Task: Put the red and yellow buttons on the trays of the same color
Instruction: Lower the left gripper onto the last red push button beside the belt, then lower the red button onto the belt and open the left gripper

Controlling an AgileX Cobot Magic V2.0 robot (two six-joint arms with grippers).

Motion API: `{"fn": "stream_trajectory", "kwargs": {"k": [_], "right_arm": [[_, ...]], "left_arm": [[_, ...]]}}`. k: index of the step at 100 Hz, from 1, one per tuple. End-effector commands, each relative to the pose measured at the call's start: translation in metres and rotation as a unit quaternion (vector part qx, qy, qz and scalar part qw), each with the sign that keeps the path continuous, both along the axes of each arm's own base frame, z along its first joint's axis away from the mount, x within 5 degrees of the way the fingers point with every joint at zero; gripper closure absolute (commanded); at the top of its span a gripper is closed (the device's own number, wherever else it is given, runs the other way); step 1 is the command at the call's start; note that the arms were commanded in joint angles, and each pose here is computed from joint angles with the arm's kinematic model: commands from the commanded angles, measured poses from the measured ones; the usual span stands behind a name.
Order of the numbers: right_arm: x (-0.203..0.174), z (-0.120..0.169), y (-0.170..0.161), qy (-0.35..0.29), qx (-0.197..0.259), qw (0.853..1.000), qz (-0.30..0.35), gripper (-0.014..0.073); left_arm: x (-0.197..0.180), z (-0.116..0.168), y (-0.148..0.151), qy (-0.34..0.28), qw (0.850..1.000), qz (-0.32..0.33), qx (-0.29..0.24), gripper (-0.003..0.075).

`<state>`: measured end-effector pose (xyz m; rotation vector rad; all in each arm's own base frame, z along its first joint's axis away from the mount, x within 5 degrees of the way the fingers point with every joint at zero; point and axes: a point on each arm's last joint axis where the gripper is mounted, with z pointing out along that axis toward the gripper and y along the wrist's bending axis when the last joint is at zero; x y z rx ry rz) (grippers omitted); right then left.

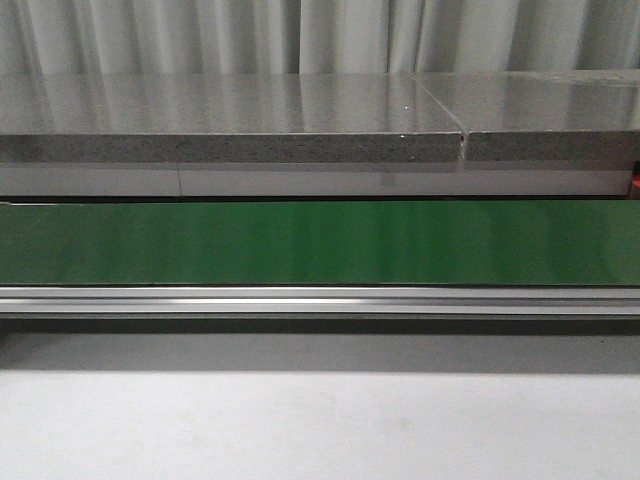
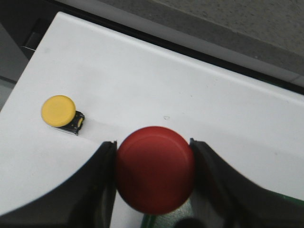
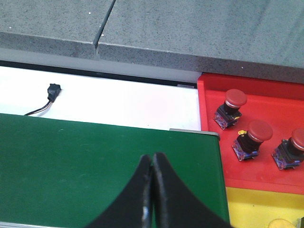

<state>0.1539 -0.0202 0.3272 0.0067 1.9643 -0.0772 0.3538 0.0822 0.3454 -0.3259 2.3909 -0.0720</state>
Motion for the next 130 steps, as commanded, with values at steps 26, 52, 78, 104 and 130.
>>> {"fn": "stream_trajectory", "kwargs": {"k": [26,52,78,104,130], "right_arm": [[0.001,0.015,-0.002,-0.049,-0.009,0.999,-0.01,0.0663],[0.001,0.015,-0.002,-0.049,-0.009,0.999,-0.01,0.0663],[0.001,0.015,-0.002,-0.049,-0.009,0.999,-0.01,0.0663],[0.001,0.015,-0.002,-0.049,-0.009,0.999,-0.01,0.0663],[0.001,0.015,-0.002,-0.049,-0.009,0.999,-0.01,0.0663]], "left_arm": [[-0.014,-0.01,-0.044,-0.007,0.998,-0.061,0.019,0.0739],[-0.017,-0.042,-0.065,0.011,0.996,-0.089,0.022,0.0739],[-0.021,-0.062,-0.066,0.017,0.995,-0.093,0.034,0.0739],[-0.022,-0.064,-0.072,0.02,0.993,-0.109,0.04,0.0662],[-0.022,-0.064,-0.101,0.018,0.987,-0.152,0.041,0.0179]]}}
